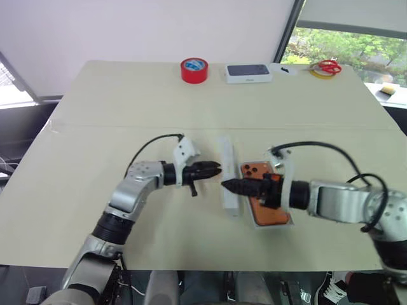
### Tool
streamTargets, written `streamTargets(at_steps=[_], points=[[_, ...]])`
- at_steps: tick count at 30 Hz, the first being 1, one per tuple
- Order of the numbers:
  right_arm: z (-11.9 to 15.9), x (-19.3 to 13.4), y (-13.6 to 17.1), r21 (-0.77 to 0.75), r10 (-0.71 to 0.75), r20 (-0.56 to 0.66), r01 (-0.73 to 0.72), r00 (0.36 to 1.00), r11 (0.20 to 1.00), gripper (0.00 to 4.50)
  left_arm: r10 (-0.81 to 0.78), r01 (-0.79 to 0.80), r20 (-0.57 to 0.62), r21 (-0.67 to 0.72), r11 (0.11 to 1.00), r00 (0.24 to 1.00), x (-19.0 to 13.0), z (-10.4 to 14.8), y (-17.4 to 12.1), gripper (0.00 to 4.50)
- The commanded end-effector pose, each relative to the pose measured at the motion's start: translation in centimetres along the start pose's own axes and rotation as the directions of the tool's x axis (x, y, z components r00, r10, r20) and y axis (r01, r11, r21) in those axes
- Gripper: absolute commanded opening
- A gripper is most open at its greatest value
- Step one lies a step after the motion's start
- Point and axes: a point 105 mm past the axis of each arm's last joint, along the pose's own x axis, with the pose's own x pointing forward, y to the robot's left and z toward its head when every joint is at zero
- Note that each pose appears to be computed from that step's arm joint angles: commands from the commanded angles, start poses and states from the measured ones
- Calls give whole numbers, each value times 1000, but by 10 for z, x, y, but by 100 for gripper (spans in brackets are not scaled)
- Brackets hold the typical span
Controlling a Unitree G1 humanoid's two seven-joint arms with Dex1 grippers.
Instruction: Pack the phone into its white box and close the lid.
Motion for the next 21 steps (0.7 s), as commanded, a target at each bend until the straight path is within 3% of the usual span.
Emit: streamTargets(at_steps=[1, 4, 7, 12, 17, 21], points=[[25, -22, -2, -67, -49, 57, 53, 997, 996, 341, -52, 51, 19, 37, 998, 998, 12, 12, -13, 76], [44, -41, -23, -112, -172, 131, 187, 976, 976, 341, -100, 99, 9, 54, 994, 995, 25, 11, -25, 76], [45, -54, -48, -148, -295, 137, 314, 946, 938, 264, -125, 125, 3, 50, 991, 992, 33, 11, -30, 76], [41, -61, -69, -307, -424, 159, 452, 892, 837, 7, -133, 132, 11, 47, 990, 991, 40, 13, -31, 76], [28, -59, -84, -478, -518, 135, 513, 845, 713, 3, -65, 64, 22, 19, 998, 998, 32, 21, -15, 76], [21, -54, -87, -552, -534, 112, 499, 838, 668, 3, 24, -24, -20, 3, 1000, 1000, 19, 19, 7, 76]])
